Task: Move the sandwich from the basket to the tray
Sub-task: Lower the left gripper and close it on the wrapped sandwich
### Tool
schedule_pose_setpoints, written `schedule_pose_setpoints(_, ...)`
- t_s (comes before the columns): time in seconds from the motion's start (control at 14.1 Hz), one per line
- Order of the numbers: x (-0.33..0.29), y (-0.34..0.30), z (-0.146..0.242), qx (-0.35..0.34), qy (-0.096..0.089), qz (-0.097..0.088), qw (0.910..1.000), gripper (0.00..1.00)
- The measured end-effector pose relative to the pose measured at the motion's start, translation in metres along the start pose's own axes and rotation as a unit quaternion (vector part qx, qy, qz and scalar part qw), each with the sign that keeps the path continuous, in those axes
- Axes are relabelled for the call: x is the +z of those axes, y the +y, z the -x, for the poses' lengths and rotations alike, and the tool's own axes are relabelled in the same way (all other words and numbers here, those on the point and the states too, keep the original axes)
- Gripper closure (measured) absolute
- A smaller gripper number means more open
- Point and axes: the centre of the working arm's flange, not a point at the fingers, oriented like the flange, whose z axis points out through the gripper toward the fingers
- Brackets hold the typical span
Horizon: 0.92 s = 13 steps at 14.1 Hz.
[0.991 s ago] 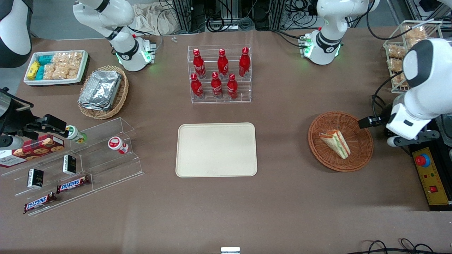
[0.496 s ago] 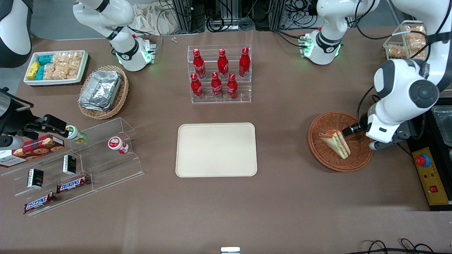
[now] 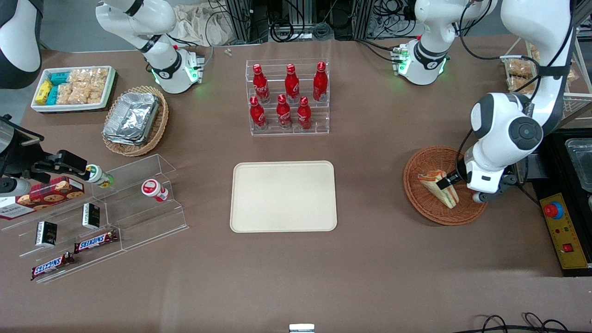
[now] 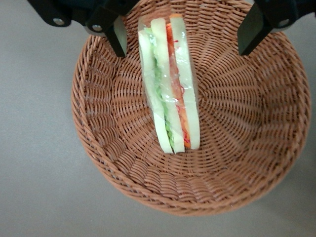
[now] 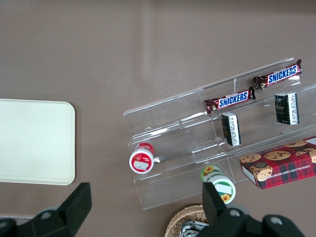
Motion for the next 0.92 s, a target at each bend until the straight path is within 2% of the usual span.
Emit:
schedule_pose_setpoints(0.42,0.034,0.001,0.003,-0.008,-0.010,0.000,0.9999,0.02)
schedule_pose_setpoints(0.71,0.046,0.006,0.010,-0.030,-0.015,-0.003,0.9994,0.45)
schedule_pose_setpoints(0.85,0.045,0.009,0.011,-0.036,-0.014,-0.003,0.9993,0.63)
schedule_pose_setpoints(0.92,0.042,0.009,0.011,-0.038,-0.013,-0.003,0.9992,0.68)
